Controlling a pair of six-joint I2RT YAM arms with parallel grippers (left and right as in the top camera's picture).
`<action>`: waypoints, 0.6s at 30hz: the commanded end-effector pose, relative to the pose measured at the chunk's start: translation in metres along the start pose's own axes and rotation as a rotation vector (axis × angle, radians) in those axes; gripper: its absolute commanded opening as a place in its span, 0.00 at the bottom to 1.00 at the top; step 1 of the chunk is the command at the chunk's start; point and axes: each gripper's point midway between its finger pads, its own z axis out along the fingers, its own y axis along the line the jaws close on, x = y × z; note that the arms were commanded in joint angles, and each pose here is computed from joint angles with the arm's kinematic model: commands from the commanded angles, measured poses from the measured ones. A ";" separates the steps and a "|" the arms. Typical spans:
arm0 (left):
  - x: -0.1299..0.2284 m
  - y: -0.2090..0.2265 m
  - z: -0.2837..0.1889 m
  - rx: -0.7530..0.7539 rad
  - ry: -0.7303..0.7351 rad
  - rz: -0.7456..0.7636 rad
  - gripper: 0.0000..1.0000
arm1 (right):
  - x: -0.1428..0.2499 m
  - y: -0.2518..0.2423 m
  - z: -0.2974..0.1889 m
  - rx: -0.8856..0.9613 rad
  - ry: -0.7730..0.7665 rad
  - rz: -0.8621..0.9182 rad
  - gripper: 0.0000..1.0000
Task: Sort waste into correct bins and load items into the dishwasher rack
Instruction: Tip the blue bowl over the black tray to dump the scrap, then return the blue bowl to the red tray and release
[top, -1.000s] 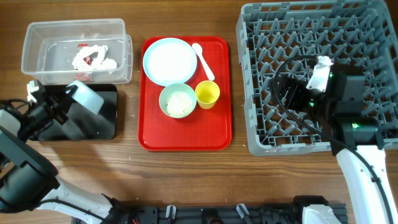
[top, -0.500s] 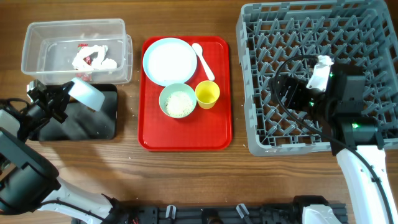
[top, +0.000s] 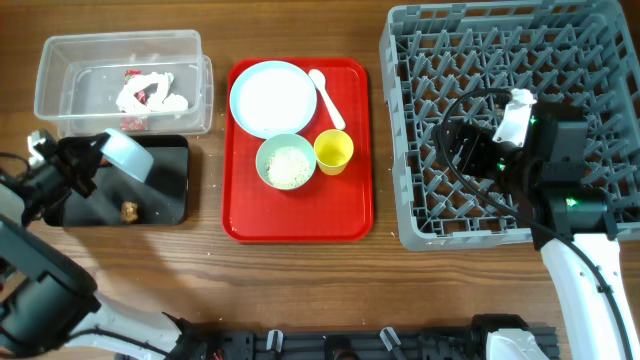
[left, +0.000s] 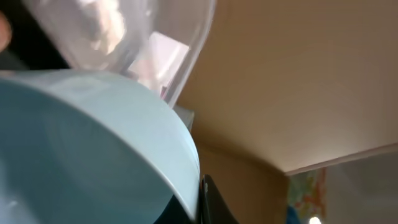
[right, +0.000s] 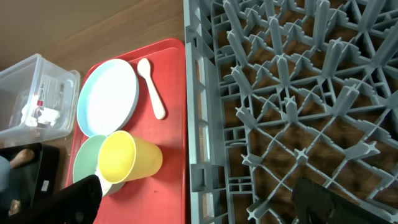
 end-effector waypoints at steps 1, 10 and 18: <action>0.031 -0.061 -0.006 -0.004 -0.034 0.293 0.04 | -0.004 0.009 -0.001 -0.034 -0.002 -0.001 1.00; 0.153 -0.068 0.036 -0.605 -0.134 0.886 0.04 | -0.005 0.009 -0.001 -0.034 -0.003 -0.002 1.00; 0.241 0.047 0.099 -0.965 0.301 1.074 0.04 | -0.005 0.009 -0.001 -0.034 -0.005 -0.005 1.00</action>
